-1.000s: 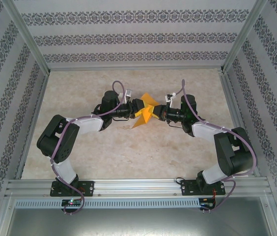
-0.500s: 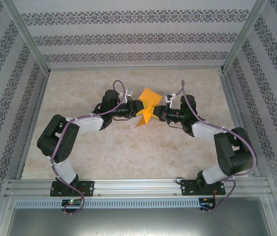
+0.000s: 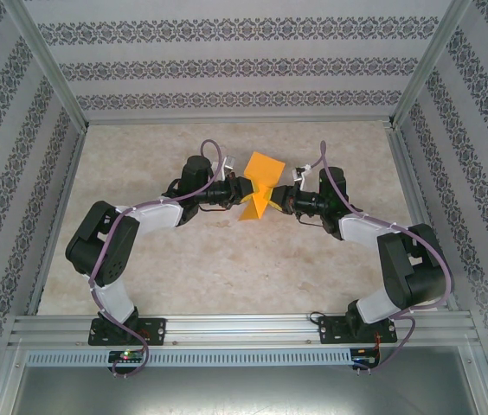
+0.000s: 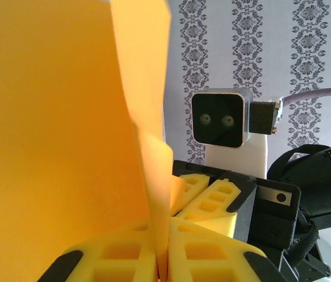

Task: Fold a paper plane with a square sheet of paper (pick it up from the middle)
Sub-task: Turn over the paper at the center of the table.

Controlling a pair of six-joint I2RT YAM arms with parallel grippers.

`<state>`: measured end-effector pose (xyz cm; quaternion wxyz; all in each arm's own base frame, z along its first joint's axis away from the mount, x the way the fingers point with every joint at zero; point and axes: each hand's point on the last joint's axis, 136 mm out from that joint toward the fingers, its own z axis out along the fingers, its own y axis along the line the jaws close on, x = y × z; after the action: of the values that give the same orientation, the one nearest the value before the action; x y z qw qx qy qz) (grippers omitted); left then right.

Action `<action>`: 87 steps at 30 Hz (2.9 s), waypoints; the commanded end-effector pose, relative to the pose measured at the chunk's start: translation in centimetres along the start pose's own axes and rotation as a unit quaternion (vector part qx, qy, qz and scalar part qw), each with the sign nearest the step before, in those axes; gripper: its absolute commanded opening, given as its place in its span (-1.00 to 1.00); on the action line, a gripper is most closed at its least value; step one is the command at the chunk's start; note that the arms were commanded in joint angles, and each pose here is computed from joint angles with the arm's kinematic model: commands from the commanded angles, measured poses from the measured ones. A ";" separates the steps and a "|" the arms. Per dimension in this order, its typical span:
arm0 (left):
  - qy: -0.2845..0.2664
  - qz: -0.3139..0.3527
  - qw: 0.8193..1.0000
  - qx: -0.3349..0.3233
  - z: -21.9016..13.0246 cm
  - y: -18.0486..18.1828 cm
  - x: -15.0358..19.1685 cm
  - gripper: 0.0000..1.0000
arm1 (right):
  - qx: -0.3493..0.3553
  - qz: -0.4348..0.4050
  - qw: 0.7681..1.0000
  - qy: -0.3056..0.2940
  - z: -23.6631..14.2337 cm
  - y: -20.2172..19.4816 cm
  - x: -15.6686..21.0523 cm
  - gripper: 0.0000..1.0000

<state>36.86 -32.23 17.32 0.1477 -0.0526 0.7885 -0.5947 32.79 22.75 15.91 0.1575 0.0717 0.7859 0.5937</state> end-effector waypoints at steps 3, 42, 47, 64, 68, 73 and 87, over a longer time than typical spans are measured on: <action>0.003 0.012 1.000 -0.005 0.3 0.0 -0.4 -0.75 | 0.015 -0.021 1.000 -0.017 -1.4 0.2 -0.4 -0.46; -0.002 -0.022 0.999 0.034 1.3 -0.1 -0.7 -0.67 | -0.027 -0.010 1.000 0.003 0.7 1.7 1.2 -0.32; 0.000 -0.019 0.999 0.028 1.2 0.0 -0.7 -0.61 | -0.015 -0.011 1.000 -0.002 0.1 1.3 1.0 -0.49; 0.022 0.036 0.998 -0.039 -0.5 -0.7 -0.3 0.12 | 0.316 -0.128 0.940 0.008 -6.8 -4.6 1.6 -0.90; 0.030 0.046 0.997 -0.051 -1.3 -0.8 0.0 0.17 | 0.461 -0.172 0.870 0.028 -10.4 -6.3 1.8 -0.95; 0.038 0.051 0.996 -0.067 -2.7 -0.3 1.0 0.22 | 0.609 -0.227 0.757 0.059 -13.1 -7.3 1.5 -0.96; 0.009 0.020 0.990 -0.140 -12.1 3.6 6.6 0.30 | 0.665 -0.295 0.665 0.169 -5.1 -8.2 3.7 -0.85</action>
<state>29.04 -23.49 15.99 0.1410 -0.0480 0.8579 -0.4918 28.60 15.41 8.68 0.1093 -0.1637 0.9661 -0.1672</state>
